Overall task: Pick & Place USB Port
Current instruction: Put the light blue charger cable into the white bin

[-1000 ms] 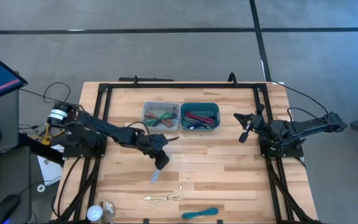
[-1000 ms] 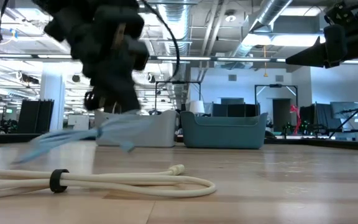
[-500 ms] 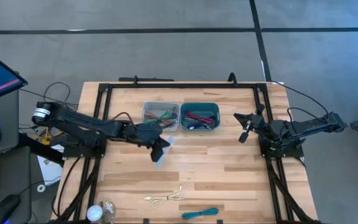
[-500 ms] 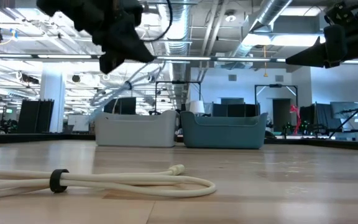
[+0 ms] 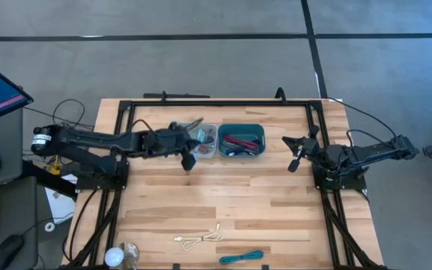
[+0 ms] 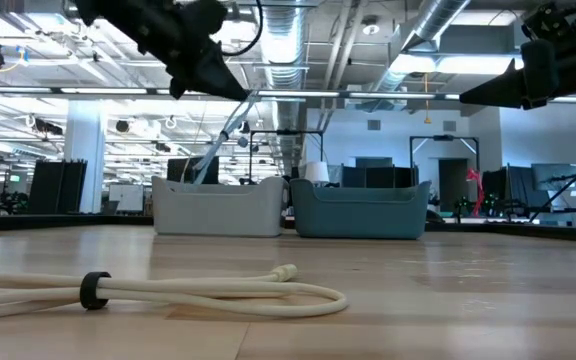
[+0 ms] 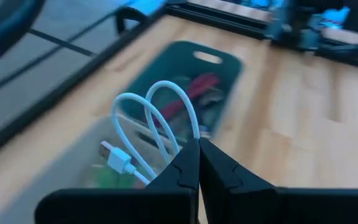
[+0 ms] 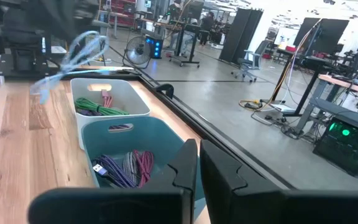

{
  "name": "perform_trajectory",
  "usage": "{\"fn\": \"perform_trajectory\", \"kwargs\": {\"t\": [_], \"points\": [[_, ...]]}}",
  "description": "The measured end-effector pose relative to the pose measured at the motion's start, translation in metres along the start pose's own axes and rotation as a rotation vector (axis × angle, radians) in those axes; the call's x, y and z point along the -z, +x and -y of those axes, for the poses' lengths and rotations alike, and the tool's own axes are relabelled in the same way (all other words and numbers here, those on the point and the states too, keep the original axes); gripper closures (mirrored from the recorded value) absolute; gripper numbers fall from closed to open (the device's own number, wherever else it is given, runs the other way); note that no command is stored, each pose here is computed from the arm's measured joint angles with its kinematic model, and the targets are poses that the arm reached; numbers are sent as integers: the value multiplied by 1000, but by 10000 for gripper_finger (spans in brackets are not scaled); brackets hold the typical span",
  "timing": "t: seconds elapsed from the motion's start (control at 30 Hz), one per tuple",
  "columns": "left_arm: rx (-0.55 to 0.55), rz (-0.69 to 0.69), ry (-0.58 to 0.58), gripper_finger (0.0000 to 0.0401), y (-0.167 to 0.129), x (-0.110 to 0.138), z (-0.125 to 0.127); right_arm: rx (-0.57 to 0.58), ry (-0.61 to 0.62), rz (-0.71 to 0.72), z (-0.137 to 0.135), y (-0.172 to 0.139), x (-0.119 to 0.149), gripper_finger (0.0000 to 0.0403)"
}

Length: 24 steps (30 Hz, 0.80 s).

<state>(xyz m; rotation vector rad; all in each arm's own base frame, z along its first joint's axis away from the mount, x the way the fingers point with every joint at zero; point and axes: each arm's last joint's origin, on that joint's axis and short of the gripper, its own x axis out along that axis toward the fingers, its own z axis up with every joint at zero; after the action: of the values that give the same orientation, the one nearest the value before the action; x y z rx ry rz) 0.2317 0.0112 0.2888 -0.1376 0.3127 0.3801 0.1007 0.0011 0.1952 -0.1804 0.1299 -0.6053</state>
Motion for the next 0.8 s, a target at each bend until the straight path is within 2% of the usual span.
{"fn": "perform_trajectory", "kwargs": {"t": [0.3,0.53,0.8], "points": [[-168,4,61,400,9,-7,-41,0,-9,0,0,0,0,390],[-130,-67,19,400,23,0,-57,0,-10,0,0,0,0,390],[-122,-229,18,399,59,27,-59,0,-10,0,0,0,0,390]]}}
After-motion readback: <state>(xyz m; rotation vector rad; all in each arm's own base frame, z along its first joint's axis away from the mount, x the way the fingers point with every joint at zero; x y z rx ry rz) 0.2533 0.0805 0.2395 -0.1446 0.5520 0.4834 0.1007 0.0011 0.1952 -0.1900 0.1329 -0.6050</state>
